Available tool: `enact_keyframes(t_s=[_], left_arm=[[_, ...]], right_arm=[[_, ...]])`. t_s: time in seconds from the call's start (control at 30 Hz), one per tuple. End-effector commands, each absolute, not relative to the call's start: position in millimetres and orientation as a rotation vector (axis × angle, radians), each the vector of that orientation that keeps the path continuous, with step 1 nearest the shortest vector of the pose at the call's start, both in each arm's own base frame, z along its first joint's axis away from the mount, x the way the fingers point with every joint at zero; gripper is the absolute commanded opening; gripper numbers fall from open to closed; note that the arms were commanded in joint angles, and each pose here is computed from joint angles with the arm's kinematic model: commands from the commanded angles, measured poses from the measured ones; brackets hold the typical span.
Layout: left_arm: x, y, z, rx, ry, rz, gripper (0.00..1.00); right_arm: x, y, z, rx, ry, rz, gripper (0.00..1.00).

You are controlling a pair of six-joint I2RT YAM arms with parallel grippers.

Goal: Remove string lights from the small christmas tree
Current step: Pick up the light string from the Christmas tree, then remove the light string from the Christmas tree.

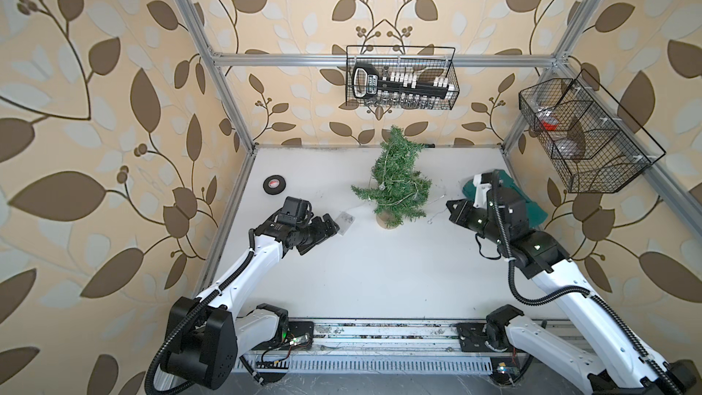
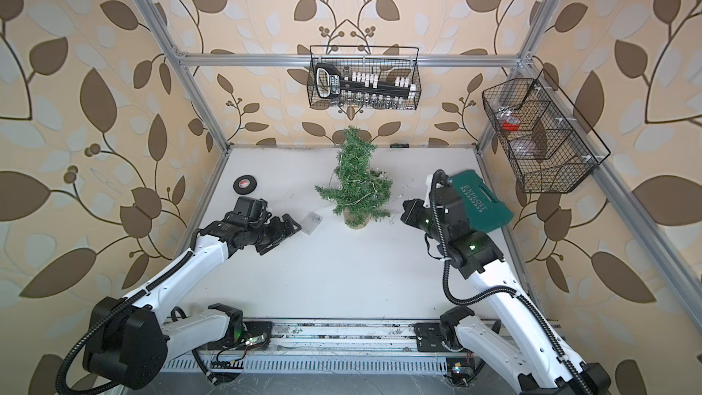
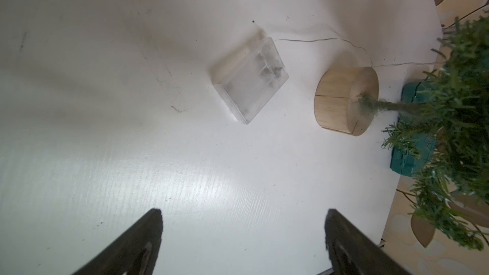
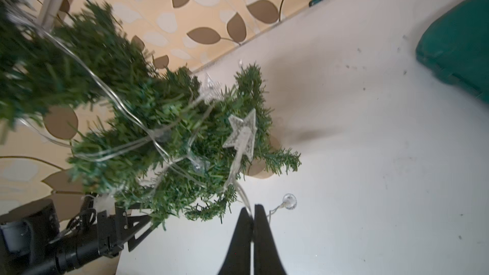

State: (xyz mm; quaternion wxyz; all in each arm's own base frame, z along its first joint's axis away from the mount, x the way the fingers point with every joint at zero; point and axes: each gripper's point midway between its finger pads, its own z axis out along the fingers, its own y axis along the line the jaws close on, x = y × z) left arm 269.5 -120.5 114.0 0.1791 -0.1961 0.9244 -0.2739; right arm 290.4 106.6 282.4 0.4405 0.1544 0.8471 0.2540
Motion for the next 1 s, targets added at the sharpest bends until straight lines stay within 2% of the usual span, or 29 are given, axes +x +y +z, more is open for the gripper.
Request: enact_keyframes(t_s=[0.0,0.23,0.47,0.8,0.97], left_arm=[[276.0,-129.3,143.7,-0.436,2.546,-0.828,0.95],[273.9,-129.2,163.7,-0.371,2.522,-0.824,0.95],[271.0,-130.6,173.0,-0.32,2.508,-0.832,0.94],[270.3,-130.1,182.7,-0.29,2.485,-0.828,0.93],[272.7,-131.2,187.3,-0.298,2.471,-0.841,0.92]], right_arm=[[289.1,81.5,295.8,0.417,2.145,0.504,0.0],[331.5,50.0,388.1,0.483,1.989,0.559,0.0],[384.4,61.7,454.8,0.46,1.865,0.693,0.0],[430.6,103.1,476.6,0.384,1.84,0.792,0.0],[418.3,113.5,442.5,0.364,1.916,0.764,0.0]])
